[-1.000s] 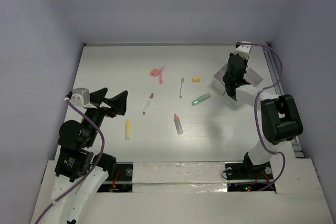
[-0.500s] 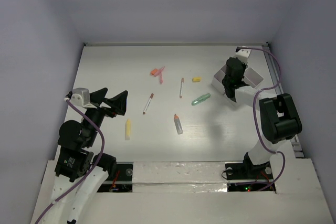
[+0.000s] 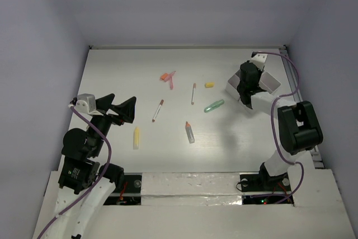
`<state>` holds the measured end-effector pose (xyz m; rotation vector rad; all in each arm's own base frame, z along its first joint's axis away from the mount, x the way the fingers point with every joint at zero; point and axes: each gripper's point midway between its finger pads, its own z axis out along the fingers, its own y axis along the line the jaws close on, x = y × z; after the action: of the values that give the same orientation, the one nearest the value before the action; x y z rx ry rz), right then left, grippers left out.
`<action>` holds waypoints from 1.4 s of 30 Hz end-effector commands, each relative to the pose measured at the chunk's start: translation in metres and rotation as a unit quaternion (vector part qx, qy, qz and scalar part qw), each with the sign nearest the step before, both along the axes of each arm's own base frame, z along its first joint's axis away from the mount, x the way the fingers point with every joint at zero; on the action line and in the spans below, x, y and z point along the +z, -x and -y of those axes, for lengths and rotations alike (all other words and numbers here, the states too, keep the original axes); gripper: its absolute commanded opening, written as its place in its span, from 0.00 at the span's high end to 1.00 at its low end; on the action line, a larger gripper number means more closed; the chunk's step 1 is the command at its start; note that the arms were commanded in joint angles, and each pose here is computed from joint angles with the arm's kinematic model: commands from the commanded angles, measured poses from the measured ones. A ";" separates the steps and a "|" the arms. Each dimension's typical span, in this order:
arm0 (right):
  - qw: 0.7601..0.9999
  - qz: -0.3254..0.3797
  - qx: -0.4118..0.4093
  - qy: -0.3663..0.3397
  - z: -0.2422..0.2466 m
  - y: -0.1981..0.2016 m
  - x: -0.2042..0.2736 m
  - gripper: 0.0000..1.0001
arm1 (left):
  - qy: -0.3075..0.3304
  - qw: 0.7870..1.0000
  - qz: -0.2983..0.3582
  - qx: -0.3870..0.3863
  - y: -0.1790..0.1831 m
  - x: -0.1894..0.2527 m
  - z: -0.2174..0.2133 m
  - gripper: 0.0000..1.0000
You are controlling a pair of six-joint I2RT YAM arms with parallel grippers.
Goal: Sort the stationery into containers
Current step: Place the scissors in the storage box, then pick up the pen from the center of the board.
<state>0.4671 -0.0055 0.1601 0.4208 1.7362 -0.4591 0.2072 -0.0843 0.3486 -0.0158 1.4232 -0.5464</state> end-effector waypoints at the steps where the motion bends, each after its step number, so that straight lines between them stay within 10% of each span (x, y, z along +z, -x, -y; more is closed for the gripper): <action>1: 0.998 0.050 0.006 -0.032 -0.006 -0.001 0.042 0.63 | 0.003 1.000 0.017 -0.006 0.001 0.008 0.002 0.09; 13: 0.987 0.051 0.124 -0.089 -0.057 0.007 0.090 0.58 | 0.003 1.000 0.015 -0.007 0.000 0.007 0.003 0.09; 24: 0.932 -0.036 0.334 -0.137 -0.172 0.024 0.090 0.97 | 0.000 1.000 0.006 0.003 -0.007 0.003 0.000 0.10; 42: 0.849 -0.101 0.491 -0.165 -0.291 0.041 0.069 1.00 | -0.013 0.999 -0.028 0.030 -0.030 -0.013 -0.009 0.17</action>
<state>0.4307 0.2568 0.2117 -0.2683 2.0129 0.4729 0.2315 -0.0749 0.3307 -0.0616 1.5026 -0.4776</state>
